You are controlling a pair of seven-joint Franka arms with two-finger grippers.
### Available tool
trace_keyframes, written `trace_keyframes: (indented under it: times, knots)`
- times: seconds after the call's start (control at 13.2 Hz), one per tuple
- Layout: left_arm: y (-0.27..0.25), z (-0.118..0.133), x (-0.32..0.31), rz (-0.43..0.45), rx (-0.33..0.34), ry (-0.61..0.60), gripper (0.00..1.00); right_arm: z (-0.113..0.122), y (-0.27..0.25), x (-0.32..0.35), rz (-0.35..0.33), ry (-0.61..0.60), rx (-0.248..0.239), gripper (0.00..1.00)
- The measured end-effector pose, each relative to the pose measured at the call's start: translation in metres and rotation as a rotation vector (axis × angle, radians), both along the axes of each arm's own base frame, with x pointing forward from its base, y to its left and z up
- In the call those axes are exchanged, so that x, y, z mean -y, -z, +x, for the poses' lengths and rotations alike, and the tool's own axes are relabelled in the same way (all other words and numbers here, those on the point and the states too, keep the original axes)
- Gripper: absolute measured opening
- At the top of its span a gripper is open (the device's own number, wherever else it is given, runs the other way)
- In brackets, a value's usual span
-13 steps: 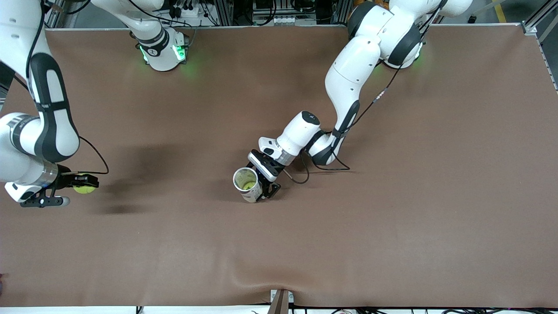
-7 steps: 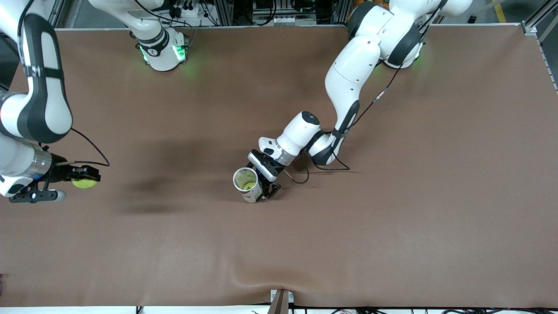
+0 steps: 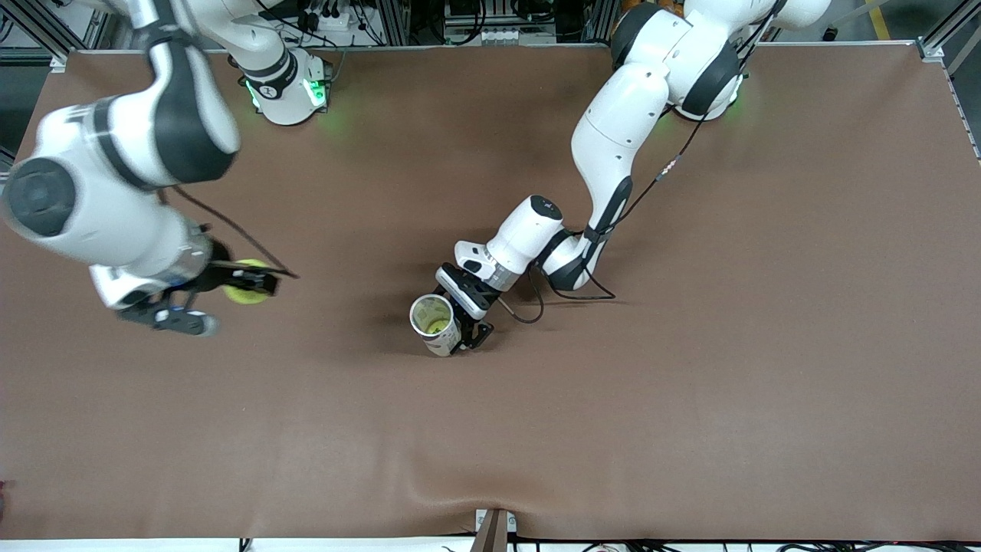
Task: Insert tennis ball vertically with right arm
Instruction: 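Carry the second ball with the right gripper above the can, then lower the second ball into the can and open the right gripper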
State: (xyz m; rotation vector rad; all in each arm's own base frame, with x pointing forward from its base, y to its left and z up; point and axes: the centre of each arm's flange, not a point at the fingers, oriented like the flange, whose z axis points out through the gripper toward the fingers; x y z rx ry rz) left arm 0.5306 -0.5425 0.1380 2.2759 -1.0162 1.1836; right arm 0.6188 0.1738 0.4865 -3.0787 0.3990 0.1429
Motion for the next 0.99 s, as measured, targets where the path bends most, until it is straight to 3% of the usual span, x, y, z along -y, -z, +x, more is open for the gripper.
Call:
trace_keyframes:
  times: [0.15,0.61,0.99]
  knots:
    - [0.0,0.0,0.0,0.0,0.0,0.0,0.85,-0.01,0.004,-0.044,-0.012,0.065,0.003,0.66]
    - [0.0,0.0,0.0,0.0,0.0,0.0,0.85,-0.02,0.032,-0.154,-0.017,0.278,0.073,0.66]
    - [0.0,0.0,0.0,0.0,0.0,0.0,0.85,-0.02,0.069,-0.217,-0.075,0.395,0.106,0.66]
